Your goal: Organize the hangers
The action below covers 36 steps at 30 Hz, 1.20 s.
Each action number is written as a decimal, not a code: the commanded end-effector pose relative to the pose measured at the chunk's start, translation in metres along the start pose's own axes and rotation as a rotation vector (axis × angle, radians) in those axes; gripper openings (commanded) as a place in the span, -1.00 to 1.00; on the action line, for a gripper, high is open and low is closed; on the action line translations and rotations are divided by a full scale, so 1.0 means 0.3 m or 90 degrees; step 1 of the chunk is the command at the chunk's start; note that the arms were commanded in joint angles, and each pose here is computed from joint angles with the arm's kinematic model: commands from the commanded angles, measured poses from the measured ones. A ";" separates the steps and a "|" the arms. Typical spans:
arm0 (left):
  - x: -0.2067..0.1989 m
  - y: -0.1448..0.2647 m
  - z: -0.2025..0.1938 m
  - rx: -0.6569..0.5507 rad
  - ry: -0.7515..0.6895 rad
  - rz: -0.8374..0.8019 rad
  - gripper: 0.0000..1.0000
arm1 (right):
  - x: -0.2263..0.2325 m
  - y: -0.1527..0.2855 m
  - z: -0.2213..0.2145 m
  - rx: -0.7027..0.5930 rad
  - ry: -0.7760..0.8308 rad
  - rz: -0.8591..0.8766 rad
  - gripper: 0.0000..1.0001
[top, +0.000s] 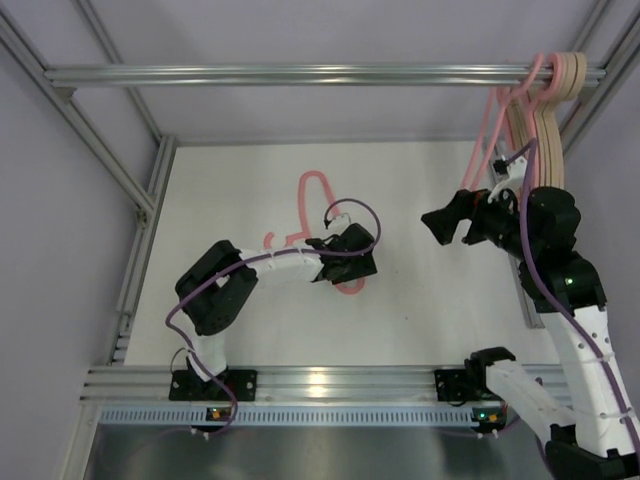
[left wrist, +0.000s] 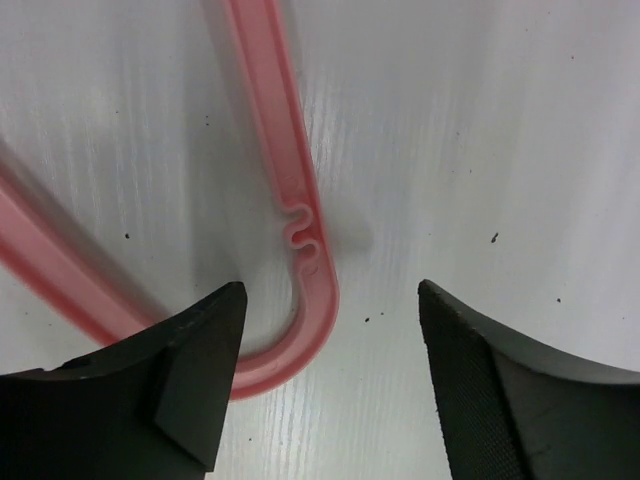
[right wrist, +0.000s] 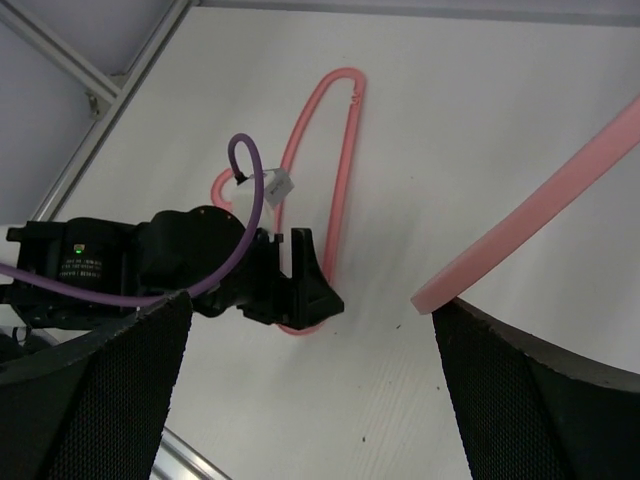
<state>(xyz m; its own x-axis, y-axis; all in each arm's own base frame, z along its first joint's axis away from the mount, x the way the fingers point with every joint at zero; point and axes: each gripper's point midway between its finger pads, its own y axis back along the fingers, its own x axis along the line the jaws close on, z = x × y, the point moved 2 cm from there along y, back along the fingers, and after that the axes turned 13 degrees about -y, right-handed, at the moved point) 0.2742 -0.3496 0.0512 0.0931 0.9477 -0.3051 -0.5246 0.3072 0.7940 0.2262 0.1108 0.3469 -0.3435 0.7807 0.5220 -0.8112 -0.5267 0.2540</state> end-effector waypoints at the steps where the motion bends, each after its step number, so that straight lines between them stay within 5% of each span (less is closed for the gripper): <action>1: -0.002 0.038 0.028 -0.007 0.004 0.001 0.53 | 0.004 -0.030 0.008 -0.012 0.038 0.003 0.99; 7: 0.071 0.166 0.171 -0.099 0.003 0.009 0.82 | -0.002 -0.102 -0.077 0.051 0.046 0.000 0.99; 18: 0.552 0.351 0.394 -0.166 0.093 0.076 0.96 | 0.076 -0.368 -0.392 0.227 0.107 -0.042 0.99; 27: 0.823 0.527 0.417 -0.175 0.107 0.101 0.96 | 0.139 -0.626 -0.756 0.397 0.181 -0.091 0.78; 36: 0.872 0.561 0.320 -0.134 0.053 0.116 0.96 | 0.098 -0.779 -0.934 0.468 0.203 -0.132 0.48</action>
<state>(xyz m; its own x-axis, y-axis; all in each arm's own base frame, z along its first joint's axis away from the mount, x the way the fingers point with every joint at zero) 0.3088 -0.0413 0.1685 -0.1353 0.9590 -0.2489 -0.7262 0.0749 0.6833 0.2589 0.3281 0.0659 -0.4224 0.8914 0.1645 -0.3427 -0.3250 0.8814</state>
